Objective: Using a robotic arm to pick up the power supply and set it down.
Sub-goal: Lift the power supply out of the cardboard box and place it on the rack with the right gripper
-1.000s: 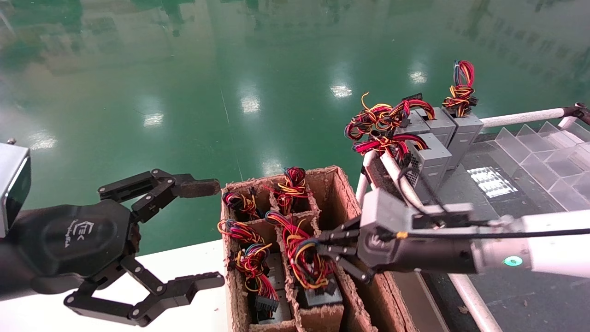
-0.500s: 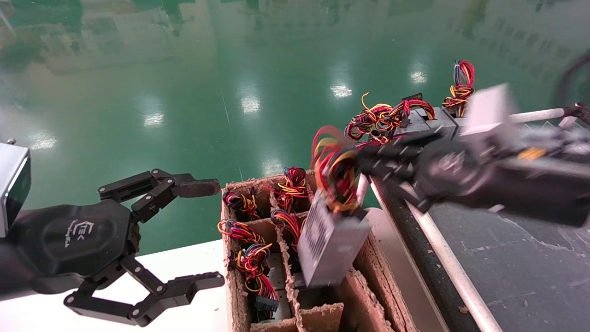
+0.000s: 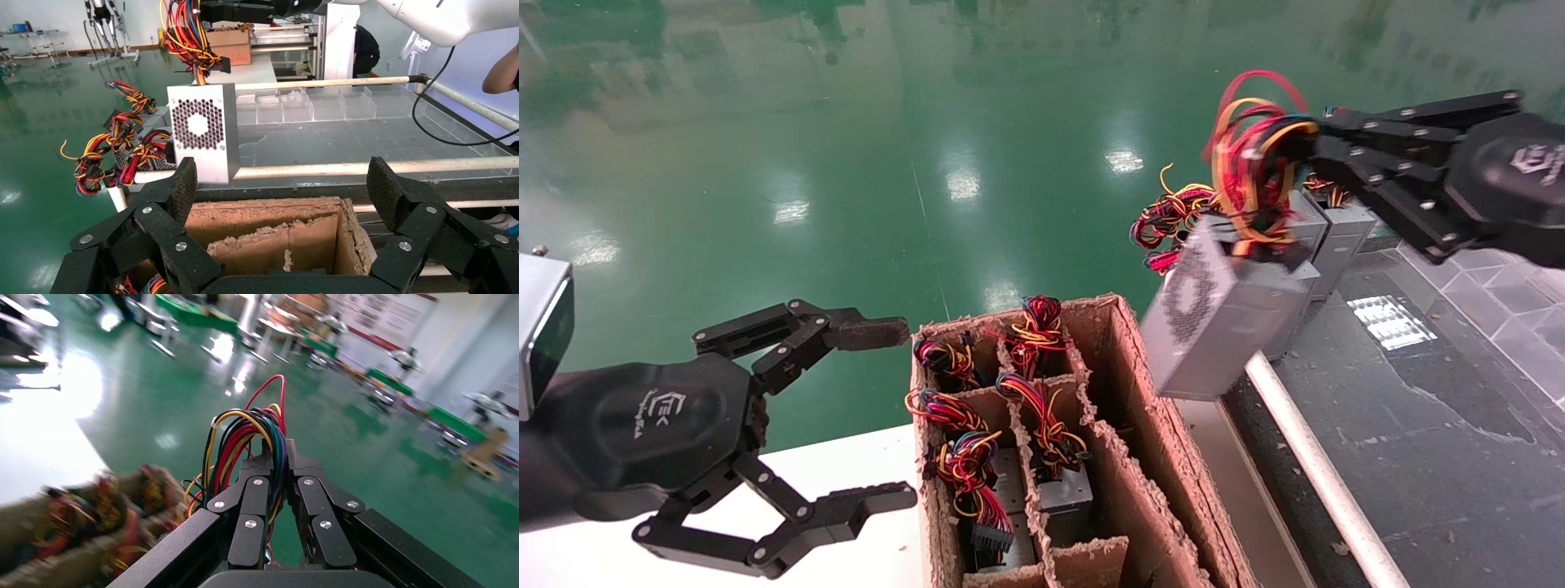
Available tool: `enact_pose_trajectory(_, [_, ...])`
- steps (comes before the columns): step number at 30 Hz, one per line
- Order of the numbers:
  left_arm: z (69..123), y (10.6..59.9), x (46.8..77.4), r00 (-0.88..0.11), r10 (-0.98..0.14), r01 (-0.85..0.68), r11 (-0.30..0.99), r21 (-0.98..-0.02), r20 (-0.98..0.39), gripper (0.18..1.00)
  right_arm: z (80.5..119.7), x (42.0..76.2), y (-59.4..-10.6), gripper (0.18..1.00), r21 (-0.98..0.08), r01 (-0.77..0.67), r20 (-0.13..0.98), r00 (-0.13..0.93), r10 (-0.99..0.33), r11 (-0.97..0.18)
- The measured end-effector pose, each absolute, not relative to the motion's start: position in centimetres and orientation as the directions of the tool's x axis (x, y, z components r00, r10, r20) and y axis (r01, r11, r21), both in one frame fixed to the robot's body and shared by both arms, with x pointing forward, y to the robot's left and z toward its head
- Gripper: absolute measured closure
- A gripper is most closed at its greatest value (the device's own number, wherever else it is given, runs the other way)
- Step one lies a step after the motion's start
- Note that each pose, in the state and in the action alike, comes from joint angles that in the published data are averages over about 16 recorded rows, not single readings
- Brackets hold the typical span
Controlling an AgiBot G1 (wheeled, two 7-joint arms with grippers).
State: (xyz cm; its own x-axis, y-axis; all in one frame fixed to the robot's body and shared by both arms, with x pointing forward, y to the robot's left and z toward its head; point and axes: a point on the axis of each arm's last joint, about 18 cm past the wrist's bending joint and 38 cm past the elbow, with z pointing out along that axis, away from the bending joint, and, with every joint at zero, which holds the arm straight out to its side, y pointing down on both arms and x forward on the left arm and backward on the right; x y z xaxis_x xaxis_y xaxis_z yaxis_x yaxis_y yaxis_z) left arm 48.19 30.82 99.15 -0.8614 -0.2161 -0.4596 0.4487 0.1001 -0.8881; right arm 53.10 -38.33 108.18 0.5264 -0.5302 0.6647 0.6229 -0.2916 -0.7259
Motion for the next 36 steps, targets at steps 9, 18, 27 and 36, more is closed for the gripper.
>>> enact_pose_trajectory(9, [99.1, 30.8, 48.2, -0.861, -0.216, 0.449, 0.100, -0.888, -0.460, 0.184, 108.2, 53.6, -44.3, 0.954, -0.722, 0.578, 0.661, 0.414, -0.626, -0.380])
enact_pose_trajectory(18, [99.1, 30.8, 48.2, -0.861, -0.216, 0.449, 0.100, -0.888, -0.460, 0.184, 107.5, 54.4, -49.4, 0.954, -0.726, 0.503, 0.657, 0.309, -0.687, -0.468])
enact_pose_trajectory(27, [99.1, 30.8, 48.2, -0.861, -0.216, 0.449, 0.100, -0.888, -0.460, 0.184, 106.8, 56.9, -51.6, 0.954, -0.715, 0.435, 0.677, 0.236, -0.697, -0.547])
enact_pose_trajectory(36, [99.1, 30.8, 48.2, -0.861, -0.216, 0.449, 0.100, -0.888, -0.460, 0.184, 106.6, 60.7, -50.6, 0.954, -0.705, 0.396, 0.695, 0.221, -0.684, -0.588])
